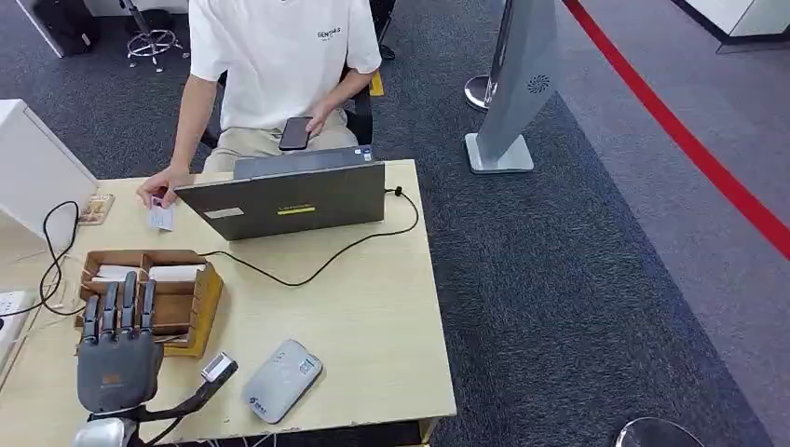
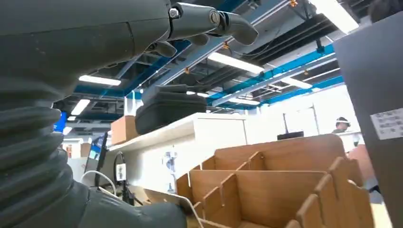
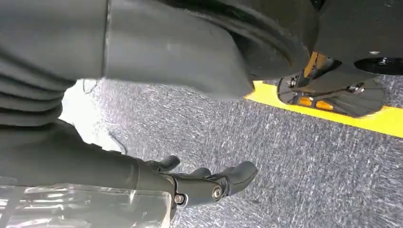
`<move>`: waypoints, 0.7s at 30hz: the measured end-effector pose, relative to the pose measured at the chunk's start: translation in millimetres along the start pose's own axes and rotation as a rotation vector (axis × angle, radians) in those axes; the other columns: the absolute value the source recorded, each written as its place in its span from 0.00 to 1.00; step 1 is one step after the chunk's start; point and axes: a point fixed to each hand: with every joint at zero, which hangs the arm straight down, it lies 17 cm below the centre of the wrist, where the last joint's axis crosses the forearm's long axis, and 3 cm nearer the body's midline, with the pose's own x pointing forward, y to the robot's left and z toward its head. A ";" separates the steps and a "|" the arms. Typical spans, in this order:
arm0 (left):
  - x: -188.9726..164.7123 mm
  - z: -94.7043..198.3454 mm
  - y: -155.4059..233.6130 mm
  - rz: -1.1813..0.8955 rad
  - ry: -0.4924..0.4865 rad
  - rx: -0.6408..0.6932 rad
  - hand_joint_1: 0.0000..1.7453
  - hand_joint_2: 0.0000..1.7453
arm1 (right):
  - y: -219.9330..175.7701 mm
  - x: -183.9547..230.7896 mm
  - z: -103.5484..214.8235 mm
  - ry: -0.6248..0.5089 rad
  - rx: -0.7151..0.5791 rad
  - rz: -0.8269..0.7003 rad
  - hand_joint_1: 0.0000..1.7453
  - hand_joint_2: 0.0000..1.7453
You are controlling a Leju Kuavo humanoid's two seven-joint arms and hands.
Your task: Pass the card to the sensor for recognition and then transmit it.
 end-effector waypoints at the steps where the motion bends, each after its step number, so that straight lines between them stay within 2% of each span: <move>1: 2.9 0.7 -1.5 0.003 -0.008 -0.004 0.00 1.00 | 0.2 0.0 0.0 0.000 0.001 0.000 0.00 0.00; 9: 16.9 9.8 -25.8 0.021 -0.047 -0.067 0.00 1.00 | -1.4 0.5 -0.2 -0.002 -0.007 0.000 0.00 0.00; 21: 5.7 20.4 -60.4 0.025 0.013 -0.157 0.00 1.00 | -2.2 0.7 -0.3 -0.004 -0.012 0.003 0.00 0.00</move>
